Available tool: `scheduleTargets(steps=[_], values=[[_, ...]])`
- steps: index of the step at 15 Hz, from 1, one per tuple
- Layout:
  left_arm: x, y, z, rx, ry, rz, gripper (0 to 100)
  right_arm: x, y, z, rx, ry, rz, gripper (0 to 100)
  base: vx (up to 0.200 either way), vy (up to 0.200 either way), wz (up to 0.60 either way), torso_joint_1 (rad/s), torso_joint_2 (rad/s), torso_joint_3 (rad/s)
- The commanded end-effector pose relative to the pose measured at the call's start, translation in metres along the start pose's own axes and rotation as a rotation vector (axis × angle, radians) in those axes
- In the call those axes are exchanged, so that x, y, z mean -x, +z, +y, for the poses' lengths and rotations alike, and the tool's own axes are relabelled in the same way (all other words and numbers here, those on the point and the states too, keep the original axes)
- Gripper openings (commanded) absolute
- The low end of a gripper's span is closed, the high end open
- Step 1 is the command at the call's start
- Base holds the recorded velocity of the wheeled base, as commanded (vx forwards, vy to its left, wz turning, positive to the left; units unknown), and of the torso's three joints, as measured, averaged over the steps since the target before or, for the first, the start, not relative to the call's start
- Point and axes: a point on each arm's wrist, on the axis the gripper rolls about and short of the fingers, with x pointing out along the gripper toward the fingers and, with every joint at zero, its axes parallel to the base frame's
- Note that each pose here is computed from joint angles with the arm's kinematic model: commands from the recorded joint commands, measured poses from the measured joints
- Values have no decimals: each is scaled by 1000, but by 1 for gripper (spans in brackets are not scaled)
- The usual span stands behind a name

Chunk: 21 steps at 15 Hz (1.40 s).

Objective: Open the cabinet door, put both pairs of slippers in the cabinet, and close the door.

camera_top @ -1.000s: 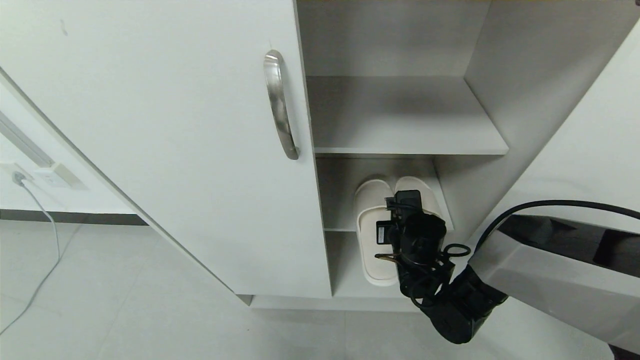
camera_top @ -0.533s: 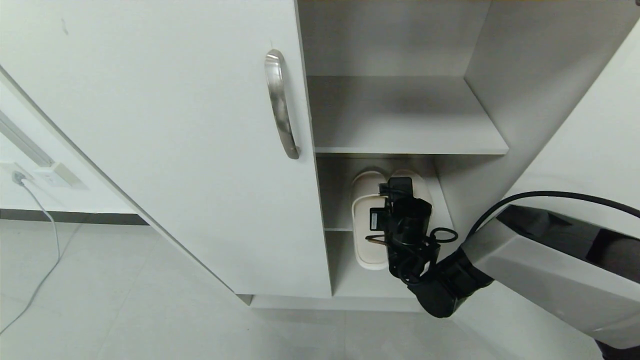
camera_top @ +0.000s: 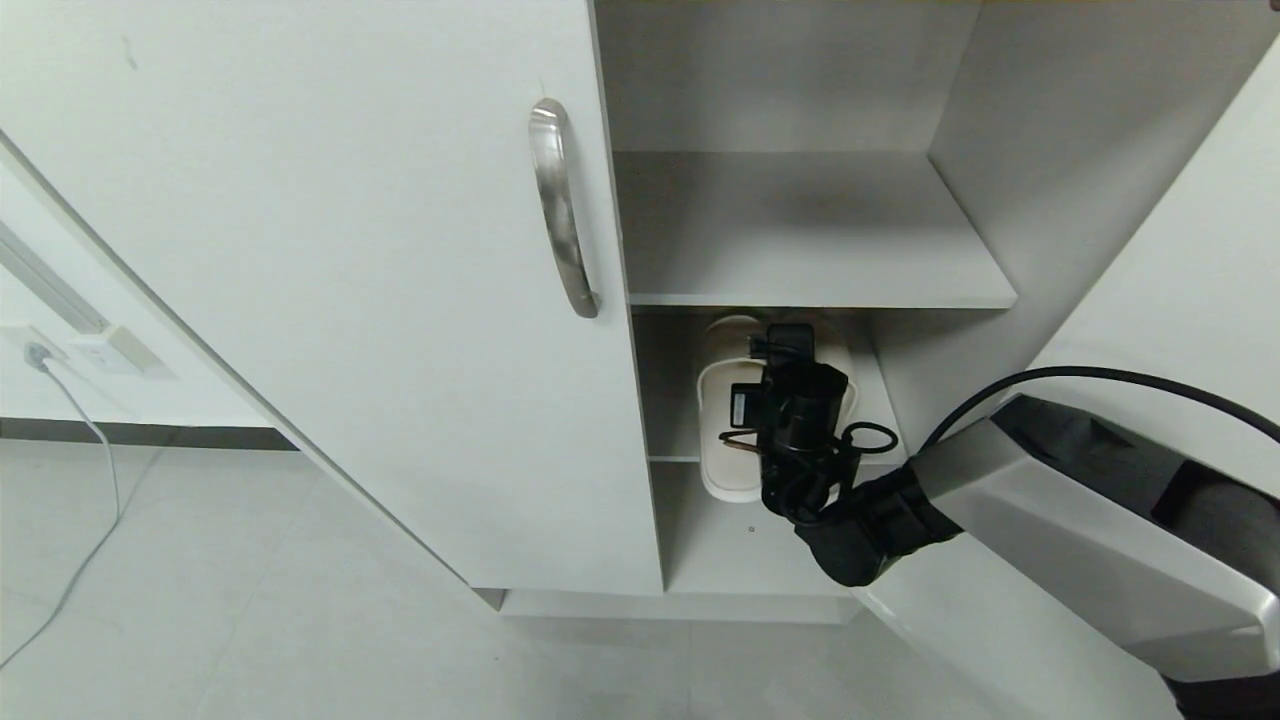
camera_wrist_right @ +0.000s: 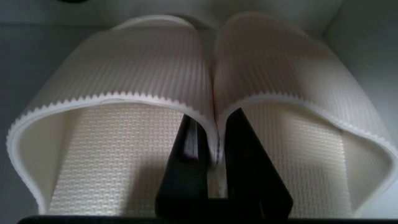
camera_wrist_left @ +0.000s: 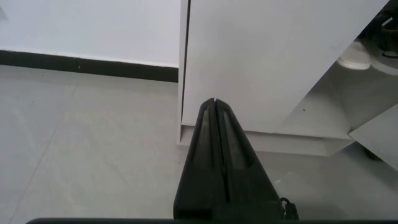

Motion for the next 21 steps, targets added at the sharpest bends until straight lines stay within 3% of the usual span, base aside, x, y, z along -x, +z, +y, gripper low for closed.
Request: scheduleTargets(steps=[1, 15, 16, 21], values=[[0, 0, 0, 0, 1, 1, 0, -3, 5, 1, -4, -3, -8, 0, 0, 0, 0, 0, 0, 0], [0, 0, 0, 0, 0, 2, 0, -11, 5, -6, 52, 48, 7, 0, 0, 0, 0, 0, 0, 0], [0, 0, 0, 0, 1, 1, 0, -10, 3, -6, 55, 48, 11, 100, 0, 0, 0, 0, 0, 0], [0, 0, 0, 0, 1, 0, 0, 9, 10, -15, 68, 67, 32, 100, 0, 0, 0, 0, 0, 0]])
